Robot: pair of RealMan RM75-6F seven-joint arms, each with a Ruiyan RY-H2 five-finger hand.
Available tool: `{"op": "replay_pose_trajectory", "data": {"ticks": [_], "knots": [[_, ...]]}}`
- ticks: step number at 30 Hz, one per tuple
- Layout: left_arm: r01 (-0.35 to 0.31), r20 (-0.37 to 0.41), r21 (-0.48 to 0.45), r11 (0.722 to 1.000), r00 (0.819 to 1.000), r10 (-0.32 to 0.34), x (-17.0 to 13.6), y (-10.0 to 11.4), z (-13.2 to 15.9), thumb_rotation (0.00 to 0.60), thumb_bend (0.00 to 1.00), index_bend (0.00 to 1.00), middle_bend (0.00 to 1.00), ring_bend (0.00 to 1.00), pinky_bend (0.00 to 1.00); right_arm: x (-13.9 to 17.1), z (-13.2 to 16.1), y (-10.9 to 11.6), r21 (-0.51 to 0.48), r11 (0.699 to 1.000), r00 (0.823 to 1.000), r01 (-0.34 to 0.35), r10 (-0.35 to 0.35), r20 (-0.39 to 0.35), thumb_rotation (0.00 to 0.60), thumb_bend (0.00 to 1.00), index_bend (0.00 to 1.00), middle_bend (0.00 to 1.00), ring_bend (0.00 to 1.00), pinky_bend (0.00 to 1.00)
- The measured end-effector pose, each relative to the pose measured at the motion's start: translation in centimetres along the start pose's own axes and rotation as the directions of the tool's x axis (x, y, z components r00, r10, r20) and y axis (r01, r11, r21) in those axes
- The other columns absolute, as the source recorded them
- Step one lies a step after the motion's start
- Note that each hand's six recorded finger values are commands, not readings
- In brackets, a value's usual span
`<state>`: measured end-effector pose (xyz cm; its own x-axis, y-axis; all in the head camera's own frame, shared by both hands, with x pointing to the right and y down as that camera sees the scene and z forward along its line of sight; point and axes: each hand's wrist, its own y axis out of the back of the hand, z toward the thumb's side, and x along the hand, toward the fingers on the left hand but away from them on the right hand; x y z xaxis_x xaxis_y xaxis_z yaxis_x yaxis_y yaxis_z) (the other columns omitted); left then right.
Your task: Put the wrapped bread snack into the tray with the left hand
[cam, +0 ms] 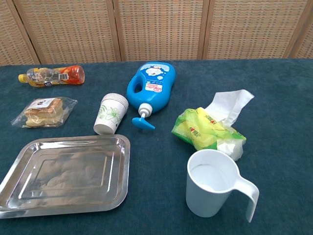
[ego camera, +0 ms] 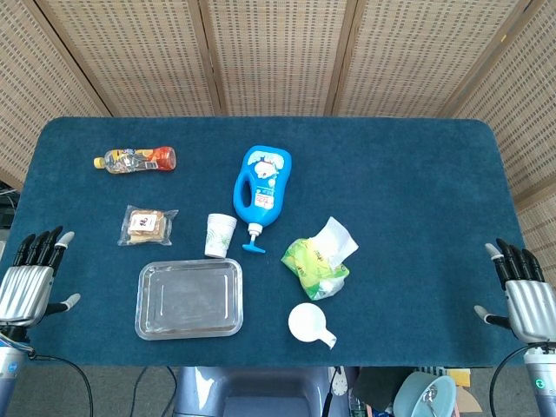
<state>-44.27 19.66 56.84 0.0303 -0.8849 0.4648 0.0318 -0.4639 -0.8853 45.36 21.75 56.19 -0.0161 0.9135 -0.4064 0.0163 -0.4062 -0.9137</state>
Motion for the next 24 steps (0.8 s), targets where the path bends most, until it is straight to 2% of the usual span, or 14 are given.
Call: {"op": "replay_pose_trajectory", "data": {"ticks": [5,10,14,19,24], "knots": [[0.015,0.015,-0.001,1.000,1.000,-0.015,0.2,0.4,0.4,0.600,0.15,0.00,0.00,0.00,0.00,0.0,0.0,0.1,0.003,1.000,1.000,0.003,-0.003,-0.002,0.600,0.13,0.00,0.00,0.00,0.00],[0.104,0.021,-0.027,0.994,0.994,-0.103,0.8,0.2,0.6,0.600,0.16,0.00,0.00,0.00,0.00,-0.1,-0.7,0.2,-0.004,1.000,1.000,0.003,-0.003,0.010,0.600,0.13,0.00,0.00,0.00,0.00],[0.187,0.005,-0.037,0.982,0.982,-0.186,1.7,0.0,0.2,0.600,0.19,0.00,0.00,0.00,0.00,-0.1,-1.2,0.0,-0.008,1.000,1.000,-0.001,0.001,0.016,0.600,0.13,0.00,0.00,0.00,0.00],[0.241,-0.041,-0.036,0.970,0.969,-0.243,3.2,0.0,-0.7,0.600,0.21,0.00,0.00,0.00,0.00,-0.2,-1.4,-0.2,-0.014,1.000,1.000,-0.004,0.004,0.017,0.600,0.13,0.00,0.00,0.00,0.00],[0.304,-0.084,-0.030,0.952,0.948,-0.305,5.4,-0.3,-1.6,0.600,0.22,0.00,0.00,0.00,0.00,-0.5,-1.5,-0.3,-0.017,1.000,1.000,-0.005,0.005,0.014,0.600,0.13,0.00,0.00,0.00,0.00]]}}
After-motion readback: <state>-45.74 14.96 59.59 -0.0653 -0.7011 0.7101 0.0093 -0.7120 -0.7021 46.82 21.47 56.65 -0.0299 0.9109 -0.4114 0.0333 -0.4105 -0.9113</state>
